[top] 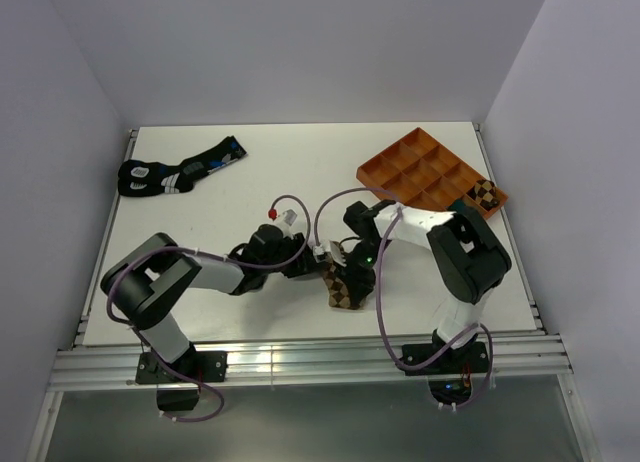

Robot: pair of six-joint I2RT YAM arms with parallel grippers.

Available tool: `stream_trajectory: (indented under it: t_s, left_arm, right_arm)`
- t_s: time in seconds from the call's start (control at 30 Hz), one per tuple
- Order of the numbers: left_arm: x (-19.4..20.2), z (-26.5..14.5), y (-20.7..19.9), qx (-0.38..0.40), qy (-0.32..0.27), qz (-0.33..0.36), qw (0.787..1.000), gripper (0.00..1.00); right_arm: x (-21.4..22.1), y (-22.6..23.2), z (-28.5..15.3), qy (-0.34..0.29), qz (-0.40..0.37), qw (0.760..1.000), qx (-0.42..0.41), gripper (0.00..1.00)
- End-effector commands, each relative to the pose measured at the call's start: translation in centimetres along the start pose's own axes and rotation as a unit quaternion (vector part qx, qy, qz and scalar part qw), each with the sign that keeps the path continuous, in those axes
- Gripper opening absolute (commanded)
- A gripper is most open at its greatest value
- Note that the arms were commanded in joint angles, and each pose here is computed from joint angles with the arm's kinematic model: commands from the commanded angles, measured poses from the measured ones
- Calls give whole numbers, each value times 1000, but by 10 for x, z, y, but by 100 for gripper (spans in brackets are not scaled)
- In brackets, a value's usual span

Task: Roll the socks
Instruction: Roll the sock at the center of the board.

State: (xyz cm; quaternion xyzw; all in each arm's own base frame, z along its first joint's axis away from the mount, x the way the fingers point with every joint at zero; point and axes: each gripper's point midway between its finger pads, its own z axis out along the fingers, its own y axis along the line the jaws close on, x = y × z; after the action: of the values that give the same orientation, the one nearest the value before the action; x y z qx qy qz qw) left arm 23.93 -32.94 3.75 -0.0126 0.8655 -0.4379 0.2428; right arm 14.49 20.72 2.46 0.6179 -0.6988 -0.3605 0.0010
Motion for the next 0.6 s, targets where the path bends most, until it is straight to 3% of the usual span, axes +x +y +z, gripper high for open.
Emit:
stream_trajectory:
  t_s: [0.0,0.27,0.57]
  left_arm:
    - [-22,-13,-25,45,-48,39,997,42]
    - [-9,-51,-28,75,-90,102,988,39]
    - [42,-51,-72,142,-47,235,960,41]
  right_arm:
    - [34,2,5,67,37,997,-19,18]
    - [27,-1,3,60,65,995,-48,18]
    - [14,-10,0,60,102,989,-84,19]
